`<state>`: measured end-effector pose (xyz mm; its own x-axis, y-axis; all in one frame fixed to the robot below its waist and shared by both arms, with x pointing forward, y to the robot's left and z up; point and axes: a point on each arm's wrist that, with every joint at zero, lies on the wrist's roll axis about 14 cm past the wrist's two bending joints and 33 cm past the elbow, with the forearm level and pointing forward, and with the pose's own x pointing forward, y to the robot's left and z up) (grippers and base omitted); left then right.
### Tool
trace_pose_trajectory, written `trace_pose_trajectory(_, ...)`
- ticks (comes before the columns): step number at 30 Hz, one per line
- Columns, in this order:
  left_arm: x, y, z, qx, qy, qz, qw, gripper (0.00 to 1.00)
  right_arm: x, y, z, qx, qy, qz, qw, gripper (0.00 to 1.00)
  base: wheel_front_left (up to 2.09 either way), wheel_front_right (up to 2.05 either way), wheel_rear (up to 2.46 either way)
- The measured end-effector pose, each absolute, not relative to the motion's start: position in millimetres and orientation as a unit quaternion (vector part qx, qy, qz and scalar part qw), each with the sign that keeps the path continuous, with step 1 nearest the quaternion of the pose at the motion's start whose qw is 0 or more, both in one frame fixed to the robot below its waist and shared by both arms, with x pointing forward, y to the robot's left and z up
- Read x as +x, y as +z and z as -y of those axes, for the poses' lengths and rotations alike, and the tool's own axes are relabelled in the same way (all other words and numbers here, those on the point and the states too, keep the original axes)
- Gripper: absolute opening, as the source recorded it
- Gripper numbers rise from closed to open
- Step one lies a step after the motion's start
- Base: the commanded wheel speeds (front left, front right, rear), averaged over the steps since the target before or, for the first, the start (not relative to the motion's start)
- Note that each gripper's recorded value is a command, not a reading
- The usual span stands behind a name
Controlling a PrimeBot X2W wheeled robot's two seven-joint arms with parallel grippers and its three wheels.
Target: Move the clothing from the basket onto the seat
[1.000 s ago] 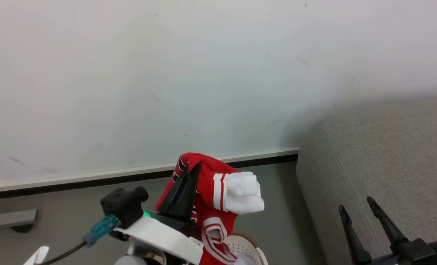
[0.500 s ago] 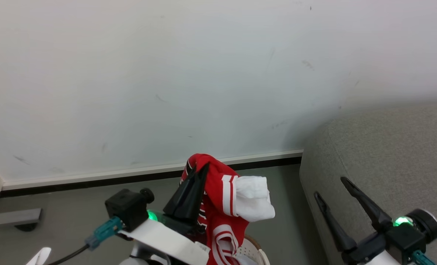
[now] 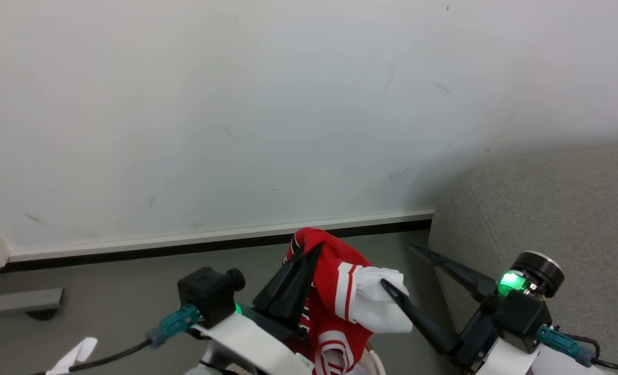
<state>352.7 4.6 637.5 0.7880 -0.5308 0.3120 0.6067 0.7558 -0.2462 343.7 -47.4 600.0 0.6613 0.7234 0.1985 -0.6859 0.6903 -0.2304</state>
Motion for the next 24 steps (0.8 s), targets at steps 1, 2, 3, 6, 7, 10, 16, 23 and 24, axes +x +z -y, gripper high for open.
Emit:
trace_pose_trajectory(1, 352.3, 637.0, -3.4, -0.168, -0.308, 0.111, 0.930, 0.00, 341.9, 598.1, 41.8, -0.064, 0.399, 0.132, 0.905, 1.00, 0.00, 0.00, 0.00)
trace_pose_trajectory(2, 351.7, 636.3, -1.5, -0.166, -0.312, 0.108, 0.929, 0.00, 340.7, 596.3, 37.2, -0.064, 0.409, 0.126, 0.901, 1.00, 0.00, 0.00, 0.00)
trace_pose_trajectory(3, 350.2, 635.3, 1.3, -0.165, -0.317, 0.106, 0.928, 0.00, 339.6, 594.6, 33.2, -0.065, 0.418, 0.122, 0.898, 1.00, 0.00, 0.00, 0.00)
trace_pose_trajectory(6, 345.2, 633.1, 8.9, -0.163, -0.330, 0.100, 0.924, 0.00, 337.7, 585.7, 25.5, -0.069, 0.436, 0.103, 0.891, 1.00, 0.00, 0.00, 0.00)
trace_pose_trajectory(7, 343.7, 633.4, 10.9, -0.164, -0.333, 0.099, 0.923, 0.00, 337.9, 582.3, 24.4, -0.068, 0.439, 0.095, 0.891, 1.00, 0.00, 0.00, 0.00)
trace_pose_trajectory(10, 337.9, 631.8, 19.3, -0.161, -0.349, 0.092, 0.919, 0.00, 336.9, 574.5, 17.2, -0.067, 0.451, 0.078, 0.887, 1.00, 0.00, 0.00, 0.00)
trace_pose_trajectory(16, 324.4, 630.8, 36.1, -0.158, -0.381, 0.080, 0.907, 0.00, 332.0, 562.7, 0.8, -0.057, 0.475, 0.048, 0.877, 1.00, 0.00, 0.00, 0.00)
trace_pose_trajectory(23, 325.9, 627.0, 35.1, -0.158, -0.375, 0.074, 0.911, 0.00, 345.4, 571.6, -1.9, -0.010, 0.457, 0.042, 0.888, 0.00, 0.00, 0.00, 0.00)
trace_pose_trajectory(24, 326.4, 625.9, 34.6, -0.158, -0.373, 0.073, 0.911, 0.00, 346.1, 572.6, -1.6, -0.006, 0.455, 0.042, 0.889, 0.00, 0.00, 0.00, 0.00)
